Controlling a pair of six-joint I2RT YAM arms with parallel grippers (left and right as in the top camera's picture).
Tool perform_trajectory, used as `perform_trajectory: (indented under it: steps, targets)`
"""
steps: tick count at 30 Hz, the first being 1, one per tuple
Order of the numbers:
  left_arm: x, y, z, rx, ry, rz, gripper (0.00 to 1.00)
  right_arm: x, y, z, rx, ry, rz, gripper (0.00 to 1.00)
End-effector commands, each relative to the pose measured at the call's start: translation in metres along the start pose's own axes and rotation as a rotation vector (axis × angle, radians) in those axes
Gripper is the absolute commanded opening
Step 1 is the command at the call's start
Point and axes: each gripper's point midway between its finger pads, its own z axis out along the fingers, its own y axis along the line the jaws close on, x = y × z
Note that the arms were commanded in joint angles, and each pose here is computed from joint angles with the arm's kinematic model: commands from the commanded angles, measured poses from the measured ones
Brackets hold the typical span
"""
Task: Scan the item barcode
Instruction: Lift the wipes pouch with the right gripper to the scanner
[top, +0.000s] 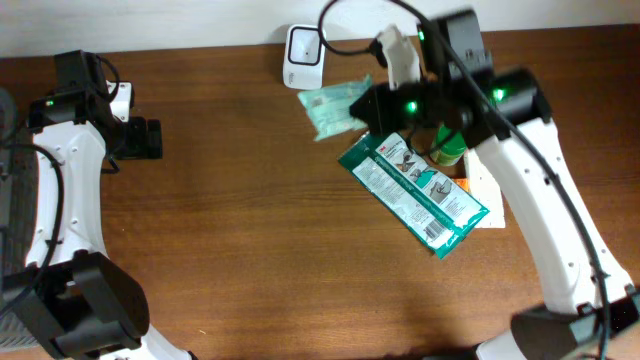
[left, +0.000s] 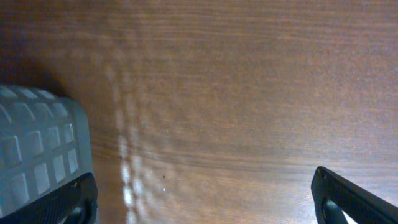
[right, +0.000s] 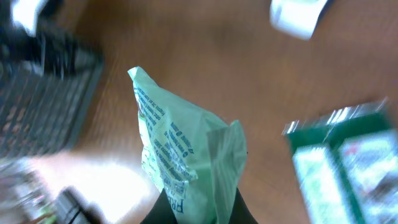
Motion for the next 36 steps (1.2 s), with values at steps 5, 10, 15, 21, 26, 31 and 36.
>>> perform_trajectory:
  steps: [5,10,15,21,26,31,36]
  targets:
    - [-0.003,0.005,-0.004,-0.017,-0.013,0.011,0.99,-0.109,-0.061,0.044,0.574,-0.19,-0.379,0.04]
    - [-0.003,0.005,-0.004,-0.017,-0.013,0.011,0.99,-0.152,-0.084,0.136,0.773,-0.233,-0.775,0.04]
    - [-0.003,0.005,-0.004,-0.017,-0.013,0.011,0.99,-0.165,-0.11,0.204,0.911,-0.262,-1.016,0.04]
    - [-0.003,0.005,-0.004,-0.017,-0.013,0.011,0.99,-0.15,-0.128,0.233,0.961,-0.174,-1.124,0.04]
    - [-0.003,0.005,-0.004,-0.017,-0.013,0.011,0.99,-0.15,-0.128,0.233,0.964,-0.173,-1.123,0.04]
    - [-0.003,0.005,-0.004,-0.017,-0.013,0.011,0.99,-0.159,-0.124,0.217,0.991,-0.192,-1.109,0.04]
    - [-0.003,0.005,-0.004,-0.016,-0.013,0.011,0.99,-0.181,-0.086,0.156,0.845,-0.357,-0.894,0.04]
